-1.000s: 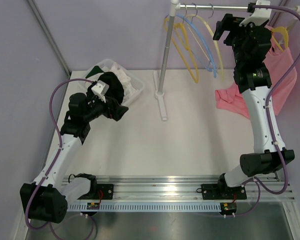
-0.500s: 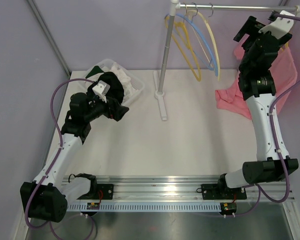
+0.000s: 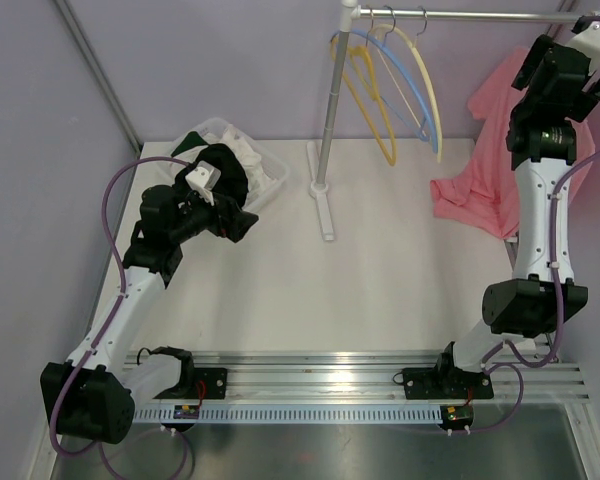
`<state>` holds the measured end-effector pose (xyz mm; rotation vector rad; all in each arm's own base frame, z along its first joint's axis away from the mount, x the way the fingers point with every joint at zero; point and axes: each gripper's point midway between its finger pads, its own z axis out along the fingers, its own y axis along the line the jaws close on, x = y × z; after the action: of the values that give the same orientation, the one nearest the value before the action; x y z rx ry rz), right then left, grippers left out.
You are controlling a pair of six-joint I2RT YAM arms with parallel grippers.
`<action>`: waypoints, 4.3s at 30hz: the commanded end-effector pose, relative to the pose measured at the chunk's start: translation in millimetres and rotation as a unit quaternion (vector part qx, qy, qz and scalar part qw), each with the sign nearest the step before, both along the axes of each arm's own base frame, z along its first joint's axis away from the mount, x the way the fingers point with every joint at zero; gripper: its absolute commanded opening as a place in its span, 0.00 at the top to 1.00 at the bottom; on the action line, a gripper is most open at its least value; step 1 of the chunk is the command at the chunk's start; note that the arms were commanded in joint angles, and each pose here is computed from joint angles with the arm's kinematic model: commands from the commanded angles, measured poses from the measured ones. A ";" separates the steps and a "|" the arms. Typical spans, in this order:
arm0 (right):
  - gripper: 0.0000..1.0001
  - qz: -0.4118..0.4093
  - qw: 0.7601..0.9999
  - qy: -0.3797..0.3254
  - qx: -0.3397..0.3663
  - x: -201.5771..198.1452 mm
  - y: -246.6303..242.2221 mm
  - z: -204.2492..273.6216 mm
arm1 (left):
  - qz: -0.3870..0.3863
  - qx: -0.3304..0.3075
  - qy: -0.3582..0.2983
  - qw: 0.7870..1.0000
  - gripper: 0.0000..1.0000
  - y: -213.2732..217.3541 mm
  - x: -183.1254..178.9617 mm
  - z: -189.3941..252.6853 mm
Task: Remove the t-shirt from the hanger
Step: Grab a hanger with a tshirt on it with the right arm
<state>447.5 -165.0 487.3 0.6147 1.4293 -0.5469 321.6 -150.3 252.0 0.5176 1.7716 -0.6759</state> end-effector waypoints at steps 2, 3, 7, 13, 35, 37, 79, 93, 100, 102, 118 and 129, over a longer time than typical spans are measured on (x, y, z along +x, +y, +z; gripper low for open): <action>0.01 0.051 0.998 0.019 -0.024 8.7 11.1 7.3 | 0.006 0.007 -0.029 1.000 0.01 0.7 8.1 13.3; 0.00 0.055 0.998 0.026 -0.027 11.3 11.8 4.2 | 0.008 0.007 -0.031 0.999 0.01 1.3 8.9 13.4; 0.00 0.030 0.998 0.043 -0.040 19.8 0.3 -5.2 | 0.008 0.006 -0.031 0.999 0.01 1.0 9.9 11.8; 0.01 0.022 0.999 0.031 -0.038 29.6 -5.1 -5.2 | 0.008 0.009 -0.033 0.999 0.01 1.1 9.8 11.5; 0.24 0.066 0.995 0.076 0.012 50.6 -46.2 -44.1 | -0.003 0.013 -0.019 1.000 0.01 -4.9 13.0 0.2; 0.27 0.064 0.995 0.073 0.016 48.1 -48.9 -45.0 | -0.001 0.014 -0.018 1.000 0.01 -4.2 12.9 -0.7; 1.00 0.392 0.917 0.066 0.024 35.6 73.3 -31.7 | -0.007 0.013 -0.025 1.000 0.01 -9.1 8.0 4.2; 1.00 0.504 0.857 0.105 0.001 29.4 132.8 -45.0 | -0.015 0.025 -0.034 0.999 0.01 -11.4 5.4 3.0; 1.00 0.522 0.845 0.112 -0.018 25.8 152.9 -46.2 | -0.017 0.025 -0.039 0.999 0.01 -13.1 2.8 5.1; 1.00 0.517 0.848 0.113 -0.019 24.6 151.4 -45.8 | -0.018 0.025 -0.039 0.999 0.01 -13.5 2.2 4.9; 0.47 0.474 0.878 0.065 -0.024 31.9 137.7 -24.9 | -0.022 0.030 -0.039 0.999 0.01 -16.0 1.1 3.3; 0.39 0.446 0.894 -0.009 -0.047 46.5 127.7 -1.8 | -0.025 0.030 -0.044 0.998 0.01 -17.1 -1.9 6.1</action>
<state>502.4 -36.9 435.8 -0.1602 1.6386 0.1711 320.3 -167.4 240.6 0.6110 1.7726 -0.6539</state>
